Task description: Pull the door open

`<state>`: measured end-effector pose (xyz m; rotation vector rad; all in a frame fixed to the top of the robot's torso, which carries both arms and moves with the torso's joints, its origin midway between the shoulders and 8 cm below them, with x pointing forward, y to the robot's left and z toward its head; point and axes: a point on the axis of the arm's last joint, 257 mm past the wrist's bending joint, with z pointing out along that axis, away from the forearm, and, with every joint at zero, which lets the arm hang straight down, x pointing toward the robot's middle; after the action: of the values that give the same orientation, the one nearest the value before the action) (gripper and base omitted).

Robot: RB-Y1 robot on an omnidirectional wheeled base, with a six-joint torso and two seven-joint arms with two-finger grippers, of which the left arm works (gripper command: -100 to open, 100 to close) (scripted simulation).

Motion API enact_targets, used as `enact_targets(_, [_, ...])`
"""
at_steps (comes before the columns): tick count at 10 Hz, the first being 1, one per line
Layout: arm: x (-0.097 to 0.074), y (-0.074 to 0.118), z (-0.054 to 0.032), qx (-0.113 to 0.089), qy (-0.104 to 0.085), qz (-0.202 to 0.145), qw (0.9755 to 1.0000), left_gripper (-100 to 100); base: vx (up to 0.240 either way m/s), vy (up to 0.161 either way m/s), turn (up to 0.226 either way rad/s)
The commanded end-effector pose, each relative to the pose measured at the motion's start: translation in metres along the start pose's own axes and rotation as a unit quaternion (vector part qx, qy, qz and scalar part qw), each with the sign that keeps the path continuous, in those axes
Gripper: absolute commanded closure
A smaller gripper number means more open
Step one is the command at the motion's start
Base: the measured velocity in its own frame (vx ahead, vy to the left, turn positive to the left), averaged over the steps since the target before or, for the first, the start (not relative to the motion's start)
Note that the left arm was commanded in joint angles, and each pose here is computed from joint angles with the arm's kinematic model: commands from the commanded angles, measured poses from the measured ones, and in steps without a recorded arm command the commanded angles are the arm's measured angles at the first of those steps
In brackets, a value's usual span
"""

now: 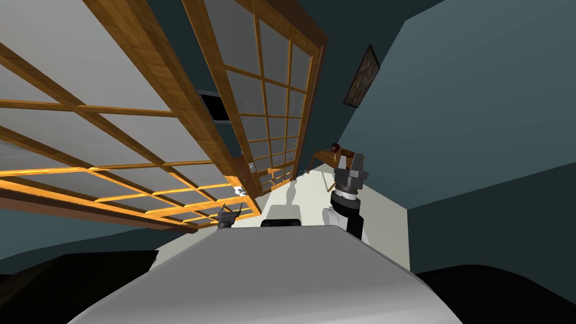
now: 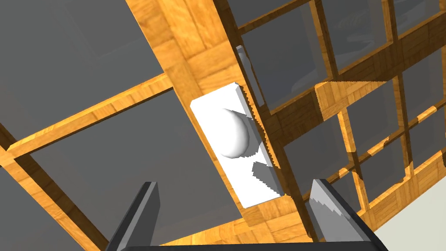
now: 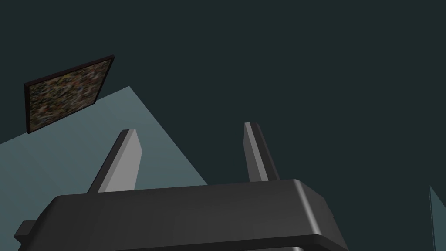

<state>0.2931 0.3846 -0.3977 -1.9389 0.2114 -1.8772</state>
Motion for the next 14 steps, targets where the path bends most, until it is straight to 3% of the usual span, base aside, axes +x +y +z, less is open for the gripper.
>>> enact_targets(1, [0.0, 0.0, -0.0032, 0.002, -0.001, -0.031, 0.9995, -100, -0.032, 0.012, -0.039])
enact_targets(3, [0.0, 0.0, -0.0057, 0.003, -0.002, -0.057, 0.9984, -100, -0.04, 0.015, -0.045])
enact_targets(6, [0.0, 0.0, -0.0105, 0.006, -0.004, -0.102, 0.9947, -100, -0.036, 0.01, -0.036])
enact_targets(10, [0.0, 0.001, -0.0179, 0.01, -0.007, -0.174, 0.9846, -100, -0.038, 0.01, -0.039])
enact_targets(13, [0.0, 0.001, -0.0212, 0.012, -0.008, -0.207, 0.9783, -100, -0.029, 0.006, -0.025])
enact_targets(14, [0.0, 0.001, -0.0207, 0.012, -0.008, -0.199, 0.9799, -100, -0.009, 0.002, -0.004])
